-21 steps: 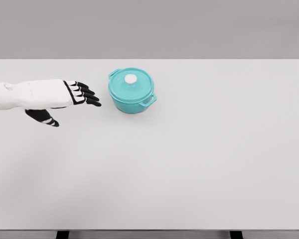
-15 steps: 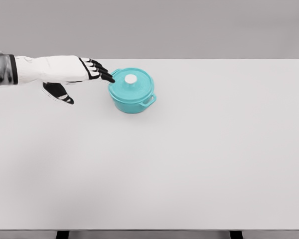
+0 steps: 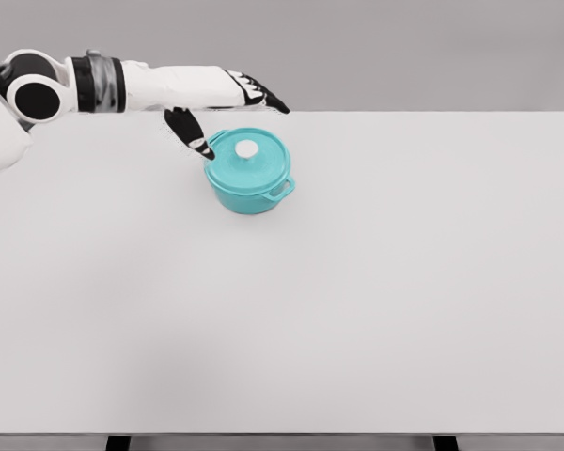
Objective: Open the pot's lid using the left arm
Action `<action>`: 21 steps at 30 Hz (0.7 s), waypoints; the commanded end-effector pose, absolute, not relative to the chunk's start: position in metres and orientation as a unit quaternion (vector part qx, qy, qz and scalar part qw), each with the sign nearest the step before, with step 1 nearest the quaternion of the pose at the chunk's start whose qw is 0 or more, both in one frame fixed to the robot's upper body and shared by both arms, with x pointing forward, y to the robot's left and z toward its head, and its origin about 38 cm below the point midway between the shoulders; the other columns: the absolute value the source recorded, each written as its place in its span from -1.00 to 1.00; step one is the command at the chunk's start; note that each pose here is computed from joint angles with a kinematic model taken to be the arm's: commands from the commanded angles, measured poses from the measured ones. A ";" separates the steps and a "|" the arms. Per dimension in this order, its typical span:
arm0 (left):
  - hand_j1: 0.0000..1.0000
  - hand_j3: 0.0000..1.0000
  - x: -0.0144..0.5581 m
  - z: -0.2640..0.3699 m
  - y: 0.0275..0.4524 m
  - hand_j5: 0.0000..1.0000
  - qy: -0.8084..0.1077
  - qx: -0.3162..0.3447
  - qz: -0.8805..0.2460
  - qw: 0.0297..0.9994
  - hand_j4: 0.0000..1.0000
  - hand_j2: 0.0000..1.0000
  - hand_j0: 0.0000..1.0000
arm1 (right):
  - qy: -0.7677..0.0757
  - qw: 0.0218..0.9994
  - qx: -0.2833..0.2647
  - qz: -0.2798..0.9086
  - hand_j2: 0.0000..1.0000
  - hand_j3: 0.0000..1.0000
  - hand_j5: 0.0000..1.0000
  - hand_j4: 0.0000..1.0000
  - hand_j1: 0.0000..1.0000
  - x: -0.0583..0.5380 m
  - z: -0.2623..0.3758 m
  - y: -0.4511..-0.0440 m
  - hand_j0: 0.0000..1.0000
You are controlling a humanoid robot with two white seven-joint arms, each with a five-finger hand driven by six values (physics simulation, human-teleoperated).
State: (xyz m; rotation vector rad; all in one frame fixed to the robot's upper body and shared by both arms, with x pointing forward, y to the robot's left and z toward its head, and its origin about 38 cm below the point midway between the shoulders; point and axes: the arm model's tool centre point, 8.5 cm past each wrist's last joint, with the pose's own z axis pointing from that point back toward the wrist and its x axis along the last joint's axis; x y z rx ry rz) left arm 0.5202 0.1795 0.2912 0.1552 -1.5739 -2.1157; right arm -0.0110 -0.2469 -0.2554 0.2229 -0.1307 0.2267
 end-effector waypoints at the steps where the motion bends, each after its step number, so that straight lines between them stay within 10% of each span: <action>1: 1.00 1.00 0.525 0.273 0.164 1.00 -0.566 0.041 -0.782 0.259 1.00 1.00 1.00 | -0.065 0.985 0.111 0.113 1.00 1.00 1.00 1.00 1.00 -0.011 -0.255 -0.247 1.00; 21: 1.00 1.00 0.564 0.244 0.156 1.00 -0.510 0.077 -0.796 0.316 1.00 1.00 1.00 | -0.065 0.985 0.111 0.113 1.00 1.00 1.00 1.00 1.00 -0.011 -0.255 -0.247 1.00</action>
